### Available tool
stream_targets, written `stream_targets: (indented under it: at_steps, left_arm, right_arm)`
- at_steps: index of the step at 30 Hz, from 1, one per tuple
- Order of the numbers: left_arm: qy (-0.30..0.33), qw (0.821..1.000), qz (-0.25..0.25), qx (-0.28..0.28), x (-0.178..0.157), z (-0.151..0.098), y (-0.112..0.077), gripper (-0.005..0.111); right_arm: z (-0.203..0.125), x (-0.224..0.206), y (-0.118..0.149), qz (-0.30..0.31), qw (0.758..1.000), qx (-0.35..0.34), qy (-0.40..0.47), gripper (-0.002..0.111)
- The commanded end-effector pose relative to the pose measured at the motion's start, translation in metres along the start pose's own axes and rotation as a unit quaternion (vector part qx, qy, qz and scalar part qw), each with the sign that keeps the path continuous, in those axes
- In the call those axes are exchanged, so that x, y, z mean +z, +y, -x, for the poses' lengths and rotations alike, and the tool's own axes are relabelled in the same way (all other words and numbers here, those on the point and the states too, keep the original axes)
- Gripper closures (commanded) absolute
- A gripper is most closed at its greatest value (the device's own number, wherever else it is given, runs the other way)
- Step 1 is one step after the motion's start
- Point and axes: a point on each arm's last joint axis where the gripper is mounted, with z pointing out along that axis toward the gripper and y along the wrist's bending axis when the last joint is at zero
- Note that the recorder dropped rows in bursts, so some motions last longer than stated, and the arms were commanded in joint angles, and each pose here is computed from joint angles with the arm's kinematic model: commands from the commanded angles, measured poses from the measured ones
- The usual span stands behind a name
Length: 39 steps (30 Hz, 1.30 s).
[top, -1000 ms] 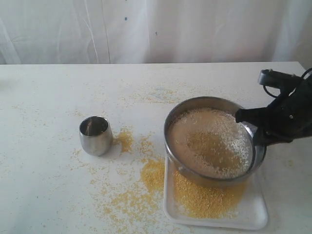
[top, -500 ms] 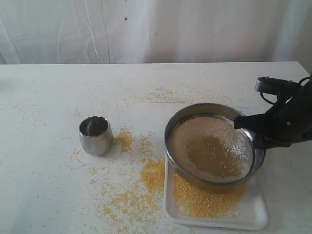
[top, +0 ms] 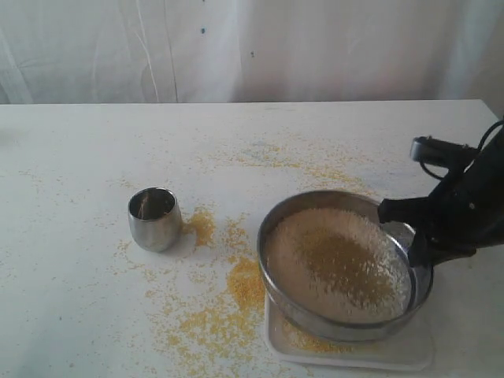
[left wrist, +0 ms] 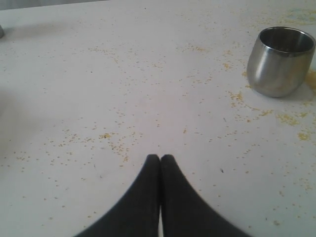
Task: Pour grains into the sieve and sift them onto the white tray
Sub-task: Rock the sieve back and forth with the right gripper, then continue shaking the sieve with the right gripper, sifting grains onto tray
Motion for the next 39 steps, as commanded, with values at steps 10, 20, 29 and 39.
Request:
stream_targets:
  at_steps: [10, 20, 29, 39]
  left_arm:
    - [0.001, 1.0, 0.001, 0.0, 0.0, -0.002, 0.0, 0.107]
    - [0.001, 1.0, 0.001, 0.0, 0.0, -0.002, 0.0, 0.107]
    - [0.001, 1.0, 0.001, 0.0, 0.0, -0.002, 0.0, 0.107]
    - [0.001, 1.0, 0.001, 0.0, 0.0, -0.002, 0.0, 0.107]
  right_arm:
    - [0.021, 0.0, -0.002, 0.0, 0.992, 0.017, -0.125, 0.108]
    - [0.019, -0.004, 0.001, 0.011, 0.992, 0.033, -0.123, 0.108]
    - [0.015, -0.007, 0.002, 0.012, 0.994, 0.029, -0.109, 0.108]
    - [0.014, -0.01, 0.003, 0.017, 0.993, 0.034, -0.114, 0.108]
